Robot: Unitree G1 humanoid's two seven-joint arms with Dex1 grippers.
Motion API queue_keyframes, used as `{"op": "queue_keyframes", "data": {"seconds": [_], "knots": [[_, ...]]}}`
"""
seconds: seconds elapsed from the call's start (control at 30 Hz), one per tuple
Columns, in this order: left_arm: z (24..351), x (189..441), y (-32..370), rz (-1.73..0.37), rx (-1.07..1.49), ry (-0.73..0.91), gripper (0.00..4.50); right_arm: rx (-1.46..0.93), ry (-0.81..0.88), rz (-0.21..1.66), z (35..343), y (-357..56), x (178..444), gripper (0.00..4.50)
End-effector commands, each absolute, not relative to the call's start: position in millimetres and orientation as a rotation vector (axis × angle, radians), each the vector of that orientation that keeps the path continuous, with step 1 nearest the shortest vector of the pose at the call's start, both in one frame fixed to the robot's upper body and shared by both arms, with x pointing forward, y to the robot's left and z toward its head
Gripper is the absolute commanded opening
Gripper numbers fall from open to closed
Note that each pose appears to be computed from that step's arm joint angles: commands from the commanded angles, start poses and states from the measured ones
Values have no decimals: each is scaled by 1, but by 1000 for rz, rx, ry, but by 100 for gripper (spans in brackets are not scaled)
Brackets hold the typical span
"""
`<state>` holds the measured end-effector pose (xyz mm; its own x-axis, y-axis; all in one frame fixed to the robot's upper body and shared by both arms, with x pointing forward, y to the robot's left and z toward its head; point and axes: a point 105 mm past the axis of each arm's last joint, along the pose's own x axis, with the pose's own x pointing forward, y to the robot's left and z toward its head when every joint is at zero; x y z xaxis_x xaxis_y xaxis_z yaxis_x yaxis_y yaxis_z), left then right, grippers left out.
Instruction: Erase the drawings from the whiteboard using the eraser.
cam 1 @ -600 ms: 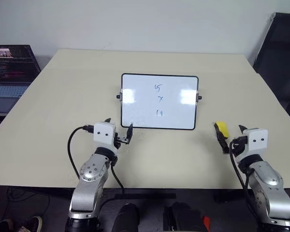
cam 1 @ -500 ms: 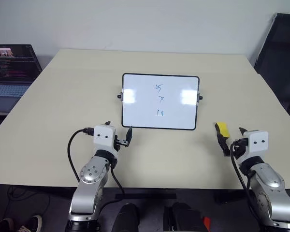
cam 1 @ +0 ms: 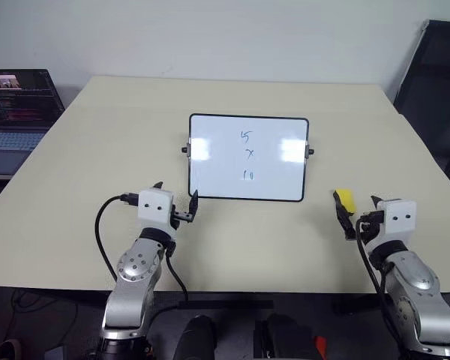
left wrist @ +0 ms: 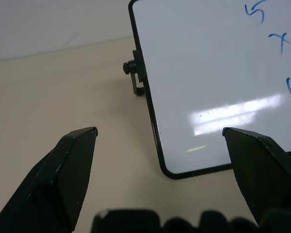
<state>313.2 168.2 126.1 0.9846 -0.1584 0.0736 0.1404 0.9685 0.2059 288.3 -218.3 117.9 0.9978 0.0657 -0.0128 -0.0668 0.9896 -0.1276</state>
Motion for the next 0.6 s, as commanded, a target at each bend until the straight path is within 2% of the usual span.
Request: {"op": "queue_keyframes", "data": {"seconds": [0.03,0.2,0.33,0.6], "knots": [[150,317,170,-170,211,-179,450,-113,-60,71,138,-211,288,444],[162,328,171,-217,198,-210,450,-126,-98,72,148,-206,283,444],[185,340,143,-363,175,-274,450,-82,-85,39,154,-216,276,444],[207,343,97,-722,184,-339,450,-9,-28,102,163,-189,273,444]]}}
